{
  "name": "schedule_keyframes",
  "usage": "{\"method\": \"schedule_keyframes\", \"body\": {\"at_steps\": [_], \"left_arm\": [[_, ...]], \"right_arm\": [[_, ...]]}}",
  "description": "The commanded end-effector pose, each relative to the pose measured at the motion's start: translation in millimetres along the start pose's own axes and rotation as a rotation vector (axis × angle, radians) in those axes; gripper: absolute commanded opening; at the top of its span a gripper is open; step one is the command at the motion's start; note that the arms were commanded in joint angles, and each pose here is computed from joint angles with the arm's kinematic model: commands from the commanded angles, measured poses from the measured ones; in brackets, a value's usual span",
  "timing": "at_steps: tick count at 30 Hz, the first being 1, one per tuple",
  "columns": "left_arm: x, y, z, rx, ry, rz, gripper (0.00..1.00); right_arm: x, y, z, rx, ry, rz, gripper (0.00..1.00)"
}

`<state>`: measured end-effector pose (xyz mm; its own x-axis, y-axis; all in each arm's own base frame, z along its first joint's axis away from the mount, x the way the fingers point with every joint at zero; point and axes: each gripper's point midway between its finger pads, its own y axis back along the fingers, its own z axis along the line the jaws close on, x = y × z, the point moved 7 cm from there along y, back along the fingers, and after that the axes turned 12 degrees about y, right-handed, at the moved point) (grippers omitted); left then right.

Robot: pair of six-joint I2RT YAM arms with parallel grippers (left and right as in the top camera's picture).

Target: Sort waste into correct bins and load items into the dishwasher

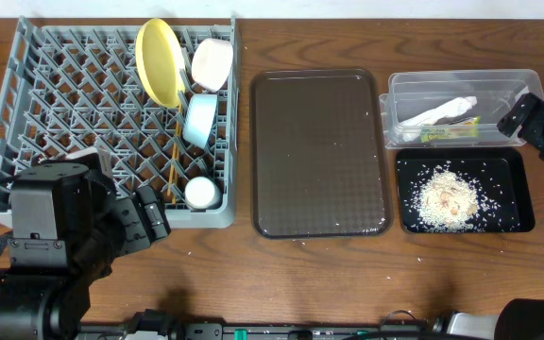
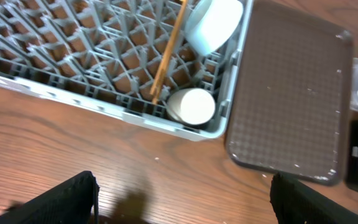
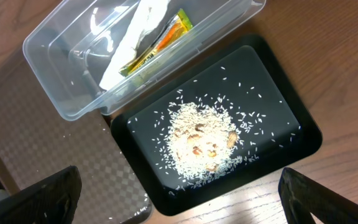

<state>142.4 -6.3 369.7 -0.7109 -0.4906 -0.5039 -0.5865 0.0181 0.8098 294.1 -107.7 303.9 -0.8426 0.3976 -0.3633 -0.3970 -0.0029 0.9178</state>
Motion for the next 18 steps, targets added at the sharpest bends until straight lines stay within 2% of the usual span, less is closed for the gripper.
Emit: {"method": "schedule_keyframes", "body": {"at_steps": [1,6,11,18], "left_arm": [[-6,1,8,-0.076,-0.034,-0.055,0.9],[-21,4,5,-0.071,-0.05,-0.166,0.9],[-35,18,6,0.006,-0.066,-0.392,0.9],[-24,15,23,0.068,-0.056,-0.667,0.9]], "right_arm": [[-1,9,0,0.005,-0.007,-0.028,0.99],[-1,9,0,0.005,-0.007,-0.028,0.99],[-1,9,0,0.005,-0.007,-0.028,0.99],[-1,9,0,0.005,-0.007,-0.028,0.99]]}}
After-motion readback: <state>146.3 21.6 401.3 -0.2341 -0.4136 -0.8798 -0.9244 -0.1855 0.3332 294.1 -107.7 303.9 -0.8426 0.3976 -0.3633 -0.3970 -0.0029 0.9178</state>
